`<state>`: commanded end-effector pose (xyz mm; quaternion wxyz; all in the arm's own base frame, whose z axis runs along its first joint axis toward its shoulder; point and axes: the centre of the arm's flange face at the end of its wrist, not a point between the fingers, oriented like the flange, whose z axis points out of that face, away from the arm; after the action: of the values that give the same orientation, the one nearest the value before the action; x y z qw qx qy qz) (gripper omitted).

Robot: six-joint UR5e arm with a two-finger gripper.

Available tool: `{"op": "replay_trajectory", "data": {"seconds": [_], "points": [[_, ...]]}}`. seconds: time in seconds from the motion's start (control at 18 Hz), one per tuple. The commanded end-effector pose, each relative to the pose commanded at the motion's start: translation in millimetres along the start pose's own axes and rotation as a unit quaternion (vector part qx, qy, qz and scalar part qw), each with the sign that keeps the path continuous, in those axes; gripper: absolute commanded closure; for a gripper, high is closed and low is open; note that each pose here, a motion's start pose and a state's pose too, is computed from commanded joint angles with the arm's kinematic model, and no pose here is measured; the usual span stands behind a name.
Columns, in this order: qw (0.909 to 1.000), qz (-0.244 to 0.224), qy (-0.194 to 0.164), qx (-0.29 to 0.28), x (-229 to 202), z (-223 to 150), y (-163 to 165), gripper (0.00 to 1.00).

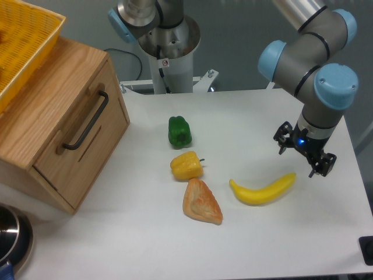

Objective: Slide open the top drawer
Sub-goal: 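Move the gripper over the table toward the black drawer handle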

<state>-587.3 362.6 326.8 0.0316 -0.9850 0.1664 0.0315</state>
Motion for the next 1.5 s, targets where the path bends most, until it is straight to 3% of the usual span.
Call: {"op": "replay_trajectory", "data": {"seconds": [0.56,0.67,0.83,1.06,1.5], "points": [[1.0000,-0.005,-0.004,-0.007,7.0,-9.4,0.0,0.00],[0.9999,-0.005,-0.010,0.000,18.8,-22.7,-18.6,0.00],[0.9983,-0.048,-0.005,0.032,48.0,-34.0,-53.1,0.00],[0.9967,-0.072,0.007,0.037,84.7,-43.9,-81.1,0.00],[0.9774,-0.164,0.100,0.088,159.1,-74.0,-146.8,0.00]]}}
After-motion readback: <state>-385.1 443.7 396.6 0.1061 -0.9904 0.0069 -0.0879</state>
